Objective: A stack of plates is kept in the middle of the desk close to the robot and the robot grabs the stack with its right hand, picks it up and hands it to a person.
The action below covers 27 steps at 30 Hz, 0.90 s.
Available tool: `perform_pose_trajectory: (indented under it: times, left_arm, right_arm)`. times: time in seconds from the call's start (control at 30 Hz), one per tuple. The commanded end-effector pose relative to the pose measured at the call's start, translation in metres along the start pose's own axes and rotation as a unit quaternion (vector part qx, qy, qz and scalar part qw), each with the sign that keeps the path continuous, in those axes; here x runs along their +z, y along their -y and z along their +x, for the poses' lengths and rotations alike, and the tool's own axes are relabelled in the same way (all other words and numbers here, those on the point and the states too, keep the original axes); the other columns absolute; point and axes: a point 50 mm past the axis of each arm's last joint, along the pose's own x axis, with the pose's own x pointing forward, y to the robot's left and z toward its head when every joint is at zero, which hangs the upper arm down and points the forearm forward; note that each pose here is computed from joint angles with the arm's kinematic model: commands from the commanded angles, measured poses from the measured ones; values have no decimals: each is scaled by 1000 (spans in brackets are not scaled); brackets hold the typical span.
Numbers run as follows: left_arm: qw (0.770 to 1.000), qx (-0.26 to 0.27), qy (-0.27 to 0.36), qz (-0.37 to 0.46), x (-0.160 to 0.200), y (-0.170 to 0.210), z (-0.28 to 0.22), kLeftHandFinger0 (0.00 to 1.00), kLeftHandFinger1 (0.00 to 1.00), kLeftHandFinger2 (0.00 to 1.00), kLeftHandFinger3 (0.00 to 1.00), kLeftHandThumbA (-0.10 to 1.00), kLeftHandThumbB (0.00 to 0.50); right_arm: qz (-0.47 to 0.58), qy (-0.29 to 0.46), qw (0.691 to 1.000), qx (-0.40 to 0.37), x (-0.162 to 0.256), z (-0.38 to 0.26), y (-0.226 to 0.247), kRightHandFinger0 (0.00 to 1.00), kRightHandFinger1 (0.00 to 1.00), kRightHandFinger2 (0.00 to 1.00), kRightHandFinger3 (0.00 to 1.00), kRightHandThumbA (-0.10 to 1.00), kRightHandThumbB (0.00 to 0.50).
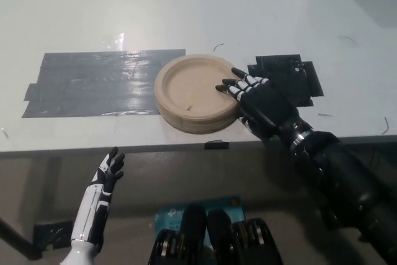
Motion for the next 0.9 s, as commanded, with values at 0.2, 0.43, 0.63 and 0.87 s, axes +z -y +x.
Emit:
perform_pose_trajectory:
  times: [0.2,0.43,0.63,0.87]
  left_arm:
    - [1000,-7,29,2,13,-4,12,1000,1000,1000,1000,1000,0]
    - [1000,-5,28,1,12,-4,10,1000,1000,1000,1000,1000,0]
    - [1000,-6,26,0,12,-3,10,1000,1000,1000,1000,1000,0]
    - [1000,-8,28,2,11,-4,11,1000,1000,1000,1000,1000,0]
  right_arm:
    - [-3,16,995,-100,-17,-5,-1,0,349,627,379,-34,198]
    - [10,26,986,-167,-17,-3,18,0,206,462,299,22,215]
    - [11,42,970,-239,-15,1,56,0,204,521,374,32,231]
    - [12,61,957,-285,-4,-5,110,0,331,672,598,145,199]
